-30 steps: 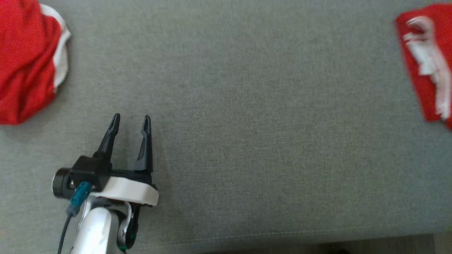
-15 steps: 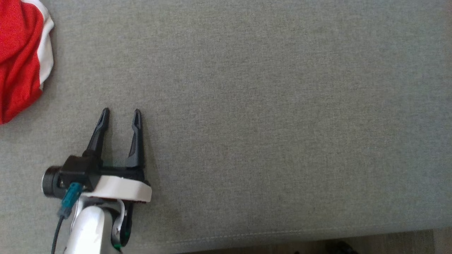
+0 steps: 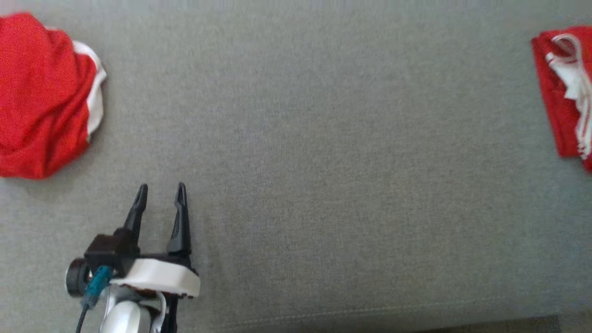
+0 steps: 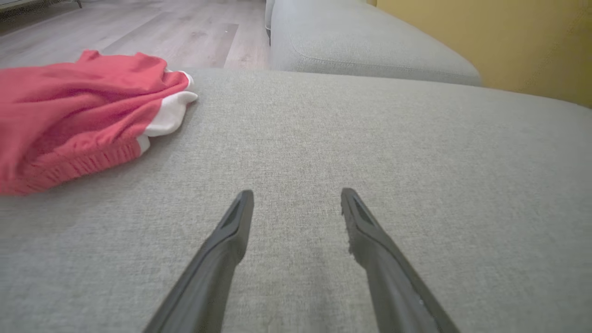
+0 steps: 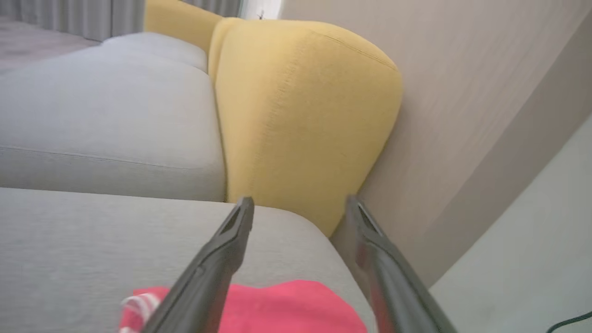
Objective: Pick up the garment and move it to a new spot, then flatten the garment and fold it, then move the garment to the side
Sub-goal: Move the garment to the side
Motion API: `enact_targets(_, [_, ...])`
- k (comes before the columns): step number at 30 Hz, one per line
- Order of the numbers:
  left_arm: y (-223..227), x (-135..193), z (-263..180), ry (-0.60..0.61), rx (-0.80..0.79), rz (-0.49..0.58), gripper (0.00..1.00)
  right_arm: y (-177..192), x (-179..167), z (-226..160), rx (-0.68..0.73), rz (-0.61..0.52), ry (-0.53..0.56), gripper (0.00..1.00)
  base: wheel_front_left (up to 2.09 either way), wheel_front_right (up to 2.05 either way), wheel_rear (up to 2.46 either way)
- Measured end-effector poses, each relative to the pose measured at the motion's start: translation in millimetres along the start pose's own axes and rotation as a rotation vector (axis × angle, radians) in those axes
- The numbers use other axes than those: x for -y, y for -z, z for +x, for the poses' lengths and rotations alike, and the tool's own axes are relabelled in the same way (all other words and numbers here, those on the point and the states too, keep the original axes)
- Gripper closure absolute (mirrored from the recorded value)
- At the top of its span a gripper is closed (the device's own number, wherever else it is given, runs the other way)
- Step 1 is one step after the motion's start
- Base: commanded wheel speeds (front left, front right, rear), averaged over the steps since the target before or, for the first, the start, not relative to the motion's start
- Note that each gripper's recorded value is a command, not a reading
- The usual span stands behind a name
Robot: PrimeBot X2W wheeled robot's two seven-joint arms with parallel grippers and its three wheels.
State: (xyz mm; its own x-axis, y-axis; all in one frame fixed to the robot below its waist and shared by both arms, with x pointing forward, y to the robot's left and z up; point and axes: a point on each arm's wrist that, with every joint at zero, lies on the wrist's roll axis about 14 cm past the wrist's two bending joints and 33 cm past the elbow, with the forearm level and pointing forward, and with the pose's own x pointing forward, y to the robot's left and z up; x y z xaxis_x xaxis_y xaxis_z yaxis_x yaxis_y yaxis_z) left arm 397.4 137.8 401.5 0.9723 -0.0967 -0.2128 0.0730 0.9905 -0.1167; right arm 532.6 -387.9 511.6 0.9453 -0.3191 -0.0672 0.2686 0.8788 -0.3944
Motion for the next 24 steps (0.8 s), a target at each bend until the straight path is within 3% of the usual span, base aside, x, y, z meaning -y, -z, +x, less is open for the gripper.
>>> enact_targets(10, [-32, 1, -36, -0.029, 0.092, -0.039, 0.00, -22, -87, -112, 0.147, 0.198, -0.171, 0.00, 0.00, 0.00, 0.00])
enact_targets(18, [-32, -10, -70, -0.070, 0.107, -0.043, 0.00, 10, -120, -202, 0.078, 0.304, -0.271, 0.00, 0.00, 0.00, 0.00])
enact_targets(24, [-29, -14, -82, -0.084, 0.106, -0.043, 0.00, 20, -152, -236, 0.034, 0.380, -0.376, 0.00, 0.00, 0.00, 0.00])
